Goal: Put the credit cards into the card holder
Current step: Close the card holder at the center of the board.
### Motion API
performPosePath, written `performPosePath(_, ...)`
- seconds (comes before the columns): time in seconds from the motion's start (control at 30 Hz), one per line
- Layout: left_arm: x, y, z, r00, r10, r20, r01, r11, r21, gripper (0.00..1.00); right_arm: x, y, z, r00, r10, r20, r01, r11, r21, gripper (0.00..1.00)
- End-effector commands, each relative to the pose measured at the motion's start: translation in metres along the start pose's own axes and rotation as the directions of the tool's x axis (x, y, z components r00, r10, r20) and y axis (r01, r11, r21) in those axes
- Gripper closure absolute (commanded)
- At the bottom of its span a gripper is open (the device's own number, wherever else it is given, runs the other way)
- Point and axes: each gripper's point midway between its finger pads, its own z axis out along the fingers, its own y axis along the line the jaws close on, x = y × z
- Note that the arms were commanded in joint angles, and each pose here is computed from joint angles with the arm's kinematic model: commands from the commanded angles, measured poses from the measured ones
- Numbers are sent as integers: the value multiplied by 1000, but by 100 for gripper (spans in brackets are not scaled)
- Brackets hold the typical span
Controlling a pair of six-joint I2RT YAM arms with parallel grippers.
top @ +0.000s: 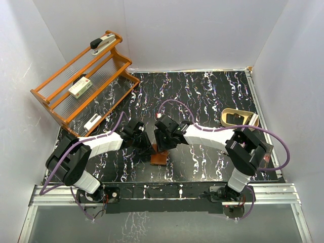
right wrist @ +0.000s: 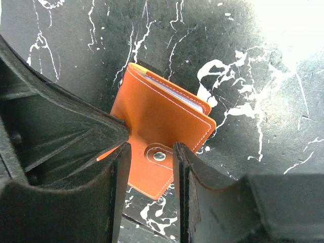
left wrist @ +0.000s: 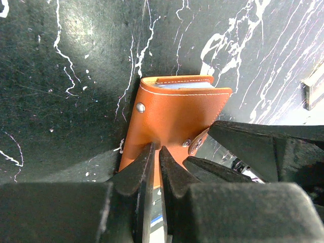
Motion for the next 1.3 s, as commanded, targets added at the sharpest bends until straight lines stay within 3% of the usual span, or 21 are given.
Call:
performPosePath(0.0,7,14,0,1000,-9,-14,8,999,-50,92,-8,6,3,999,-19,43,21,999,-36,63)
performPosePath(0.43,7,15,1,1000,-14,-13,14,999,-49,93,1,16,-5,1000,-8,23,10,994,-107,66)
performPosePath(0.7,7,15,1,1000,-19,-14,18,999,-48,92,-18,7,-31,995,39,87,-38,999,-16,64)
performPosePath(0.93,7,14,1,1000,-21,-13,21,999,-45,93,-1,1,-30,991,116,68,-115,993,-23,76)
performPosePath(1.27,8,15,1,1000,-21,-15,21,999,-44,93,4,3,-14,988,142,56,-139,989,-53,82)
